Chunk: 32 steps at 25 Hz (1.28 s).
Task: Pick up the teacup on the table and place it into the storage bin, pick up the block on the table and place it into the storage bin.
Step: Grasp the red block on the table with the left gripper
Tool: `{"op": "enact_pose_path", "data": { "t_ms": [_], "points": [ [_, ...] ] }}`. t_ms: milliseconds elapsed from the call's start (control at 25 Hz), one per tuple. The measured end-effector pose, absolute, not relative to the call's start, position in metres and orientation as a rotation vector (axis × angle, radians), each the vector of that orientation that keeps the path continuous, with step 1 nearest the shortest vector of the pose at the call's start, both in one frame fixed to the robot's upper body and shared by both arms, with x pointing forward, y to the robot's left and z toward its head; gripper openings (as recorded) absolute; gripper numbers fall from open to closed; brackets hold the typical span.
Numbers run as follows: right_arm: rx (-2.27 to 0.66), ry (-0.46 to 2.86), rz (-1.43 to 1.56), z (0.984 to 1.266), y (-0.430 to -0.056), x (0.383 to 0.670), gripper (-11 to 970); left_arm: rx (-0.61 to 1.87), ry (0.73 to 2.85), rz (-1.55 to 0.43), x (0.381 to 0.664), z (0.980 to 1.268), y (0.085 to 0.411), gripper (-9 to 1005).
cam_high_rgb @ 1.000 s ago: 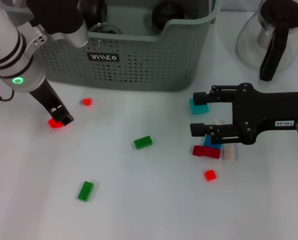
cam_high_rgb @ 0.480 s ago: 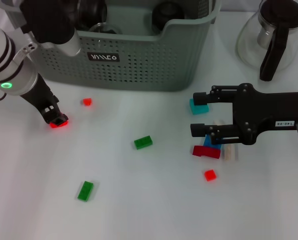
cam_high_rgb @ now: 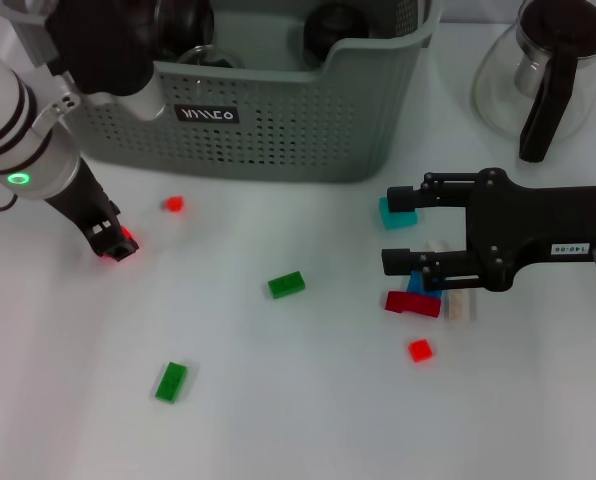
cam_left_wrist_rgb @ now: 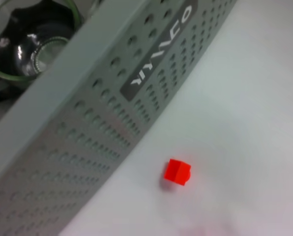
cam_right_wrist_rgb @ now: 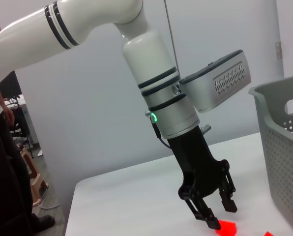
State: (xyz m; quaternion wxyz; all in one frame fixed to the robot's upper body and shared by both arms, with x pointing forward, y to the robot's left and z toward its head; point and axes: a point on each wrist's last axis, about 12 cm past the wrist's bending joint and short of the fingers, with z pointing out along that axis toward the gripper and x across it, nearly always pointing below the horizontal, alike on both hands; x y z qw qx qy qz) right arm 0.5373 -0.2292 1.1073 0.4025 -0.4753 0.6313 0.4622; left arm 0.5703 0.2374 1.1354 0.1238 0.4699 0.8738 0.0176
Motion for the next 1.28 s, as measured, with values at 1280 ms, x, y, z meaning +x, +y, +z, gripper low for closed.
{"op": "enact_pose_path", "data": {
  "t_ms": [1280],
  "points": [
    [-1.205, 1.599, 1.162, 1.107, -0.230, 0.538, 760, 1.375, 2.578, 0.033, 0.575, 1.121, 0.232, 473]
  ]
}}
